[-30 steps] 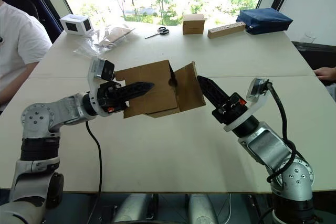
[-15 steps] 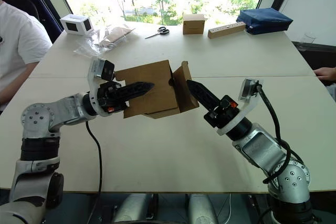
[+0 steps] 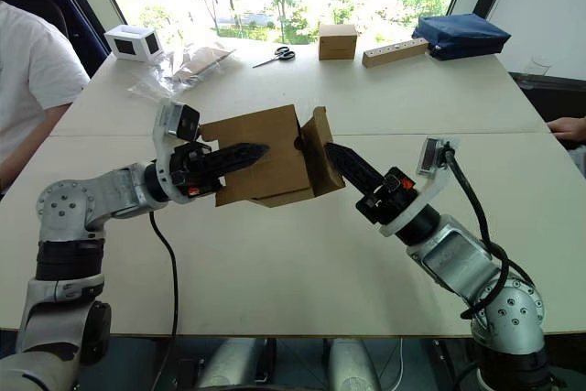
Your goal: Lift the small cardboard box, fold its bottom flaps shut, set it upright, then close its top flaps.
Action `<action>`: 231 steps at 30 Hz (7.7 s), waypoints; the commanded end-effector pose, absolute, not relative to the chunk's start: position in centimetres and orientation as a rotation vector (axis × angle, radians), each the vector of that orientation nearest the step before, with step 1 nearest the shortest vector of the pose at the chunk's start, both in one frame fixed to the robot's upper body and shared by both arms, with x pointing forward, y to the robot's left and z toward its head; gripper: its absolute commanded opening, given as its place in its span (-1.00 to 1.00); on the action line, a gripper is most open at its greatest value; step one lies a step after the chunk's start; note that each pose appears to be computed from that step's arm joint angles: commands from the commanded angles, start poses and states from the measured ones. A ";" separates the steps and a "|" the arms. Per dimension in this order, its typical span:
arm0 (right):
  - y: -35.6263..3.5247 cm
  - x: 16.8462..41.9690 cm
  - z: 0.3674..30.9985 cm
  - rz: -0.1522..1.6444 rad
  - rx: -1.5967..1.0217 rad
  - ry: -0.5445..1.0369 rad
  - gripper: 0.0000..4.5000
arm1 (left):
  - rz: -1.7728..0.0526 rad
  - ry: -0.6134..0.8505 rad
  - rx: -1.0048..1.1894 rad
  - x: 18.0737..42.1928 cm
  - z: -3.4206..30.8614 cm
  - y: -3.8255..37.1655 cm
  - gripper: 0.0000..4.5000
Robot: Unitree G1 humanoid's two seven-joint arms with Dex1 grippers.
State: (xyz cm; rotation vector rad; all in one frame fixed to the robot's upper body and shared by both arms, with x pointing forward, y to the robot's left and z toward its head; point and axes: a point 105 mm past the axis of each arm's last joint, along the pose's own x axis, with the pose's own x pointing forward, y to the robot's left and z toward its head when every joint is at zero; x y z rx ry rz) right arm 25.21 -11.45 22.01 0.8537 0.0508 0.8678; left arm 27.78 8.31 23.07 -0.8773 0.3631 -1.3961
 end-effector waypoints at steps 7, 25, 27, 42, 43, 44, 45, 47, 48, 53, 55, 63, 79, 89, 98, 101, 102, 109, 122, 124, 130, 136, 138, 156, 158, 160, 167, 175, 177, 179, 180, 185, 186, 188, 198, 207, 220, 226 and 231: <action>-10.3 24.6 22.8 0.895 0.692 -0.007 -0.56 | -1.422 0.334 -0.857 27.3 23.7 8.0 -1.00; -9.3 24.4 23.6 0.921 0.600 -0.018 -0.56 | -1.410 0.341 -0.856 27.4 23.1 7.8 -1.00; -9.2 24.4 23.7 0.921 0.596 -0.020 -0.56 | -1.409 0.341 -0.856 27.4 23.1 7.7 -1.00; -9.0 25.1 23.6 0.879 0.564 -0.008 -0.56 | -1.421 0.330 -0.869 27.2 23.3 7.7 -1.00; -9.0 25.1 23.7 0.886 0.565 -0.011 -0.56 | -1.421 0.330 -0.869 27.2 23.3 7.7 -1.00; -8.9 25.0 23.8 0.894 0.567 -0.013 -0.56 | -1.420 0.330 -0.868 27.2 23.3 7.7 -1.00; -8.8 24.8 24.0 0.908 0.573 -0.014 -0.56 | -1.417 0.330 -0.868 27.3 23.3 7.7 -1.00; -8.4 24.5 24.2 0.936 0.577 -0.013 -0.56 | -1.411 0.330 -0.869 27.4 23.2 7.7 -1.00; -8.3 24.4 24.3 0.941 0.573 -0.012 -0.56 | -1.411 0.329 -0.871 27.4 23.2 7.7 -1.00; -8.3 25.0 24.1 0.904 0.518 -0.019 -0.56 | -1.420 0.325 -0.883 27.4 23.3 7.5 -1.00; -8.5 25.2 23.8 0.888 0.511 -0.016 -0.56 | -1.424 0.327 -0.881 27.2 23.3 7.5 -1.00; -8.4 25.1 24.3 0.911 0.519 -0.023 -0.56 | -1.415 0.326 -0.885 27.4 23.3 7.5 -1.00; -7.1 23.8 25.3 1.024 0.578 0.039 -0.56 | -1.389 0.317 -0.905 27.9 23.2 7.1 -1.00; -6.5 23.7 25.2 1.082 0.583 0.061 -0.56 | -1.393 0.305 -0.908 27.8 23.6 6.9 -1.00; -6.5 24.1 25.0 1.092 0.556 0.066 -0.56 | -1.391 0.299 -0.905 27.8 23.7 6.9 -1.00; -7.9 24.8 25.2 1.041 0.561 0.043 -0.56 | -1.386 0.295 -0.903 27.7 23.6 7.1 -1.00; -8.3 24.9 25.3 1.027 0.564 0.038 -0.56 | -1.384 0.295 -0.902 27.7 23.6 7.2 -1.00; -10.8 25.8 25.6 0.932 0.588 0.006 -0.56 | -1.379 0.291 -0.901 27.7 23.6 7.4 -1.00; -12.4 27.0 23.9 0.832 0.413 0.021 -0.99 | -1.323 0.450 -0.556 28.3 21.8 7.2 -1.00; -12.6 27.1 23.4 0.833 0.378 0.039 -0.99 | -1.311 0.501 -0.404 28.8 21.5 7.5 -1.00; -13.9 26.6 21.0 0.814 0.107 0.105 -0.99 | -1.398 0.573 0.258 30.4 22.1 8.2 -1.00; -14.8 26.0 19.7 0.794 -0.020 0.118 -0.99 | -1.521 0.575 0.794 32.3 21.6 8.4 -1.00; -14.7 25.7 19.9 0.795 -0.023 0.104 -0.99 | -1.563 0.580 1.023 33.1 21.1 7.7 -1.00; -14.2 25.6 19.9 0.777 -0.040 0.080 -1.00 | -1.611 0.518 1.194 32.8 23.6 0.2 0.52; -14.1 25.6 19.9 0.782 -0.042 0.080 -1.00 | -1.610 0.494 1.164 32.4 25.0 0.2 0.80; -14.1 25.6 20.0 0.783 -0.040 0.079 -1.00 | -1.613 0.460 1.132 32.0 26.6 0.2 0.99; -13.8 26.3 20.2 0.784 -0.047 0.055 -1.00 | -1.558 0.404 0.876 32.3 29.7 4.8 0.99; -13.5 28.2 19.2 0.765 -0.117 0.059 -1.00 | -1.390 0.322 0.358 34.1 27.9 8.3 -0.22; -13.4 28.6 18.6 0.757 -0.138 0.074 -1.00 | -1.319 0.287 0.264 34.6 27.1 9.7 -0.58; -13.4 28.9 17.7 0.747 -0.176 0.100 -1.00 | -1.247 0.266 0.208 35.1 26.1 11.0 -0.88; -13.3 29.2 17.0 0.739 -0.201 0.119 -1.00 | -1.189 0.268 0.175 35.5 25.1 11.9 -0.96; -13.2 29.6 14.3 0.725 -0.271 0.205 -1.00 | -1.038 0.265 0.136 35.8 20.5 14.6 -0.96; -13.2 29.7 14.1 0.724 -0.277 0.212 -1.00 | -1.015 0.268 0.121 35.9 19.9 14.7 -0.96; -12.9 29.7 13.6 0.736 -0.267 0.224 -1.00 | -0.998 0.289 0.067 35.7 18.1 14.6 -0.96; -10.3 30.0 12.1 0.835 -0.237 0.269 -1.00 | -1.037 0.373 0.027 34.3 11.7 12.2 -0.96; -10.3 30.1 12.5 0.861 -0.244 0.275 -1.00 | -1.199 0.417 0.022 31.8 11.3 10.5 -0.96; -10.9 27.4 12.2 0.914 -0.243 0.350 -1.00 | -1.327 0.476 0.077 29.0 10.9 9.2 -0.96; -10.4 26.6 11.7 0.935 -0.254 0.373 -1.00 | -1.295 0.503 0.087 29.1 10.5 10.5 -0.96; -12.5 27.2 11.2 0.865 -0.338 0.390 -1.00 | -1.280 0.535 0.120 28.5 10.1 11.8 -0.96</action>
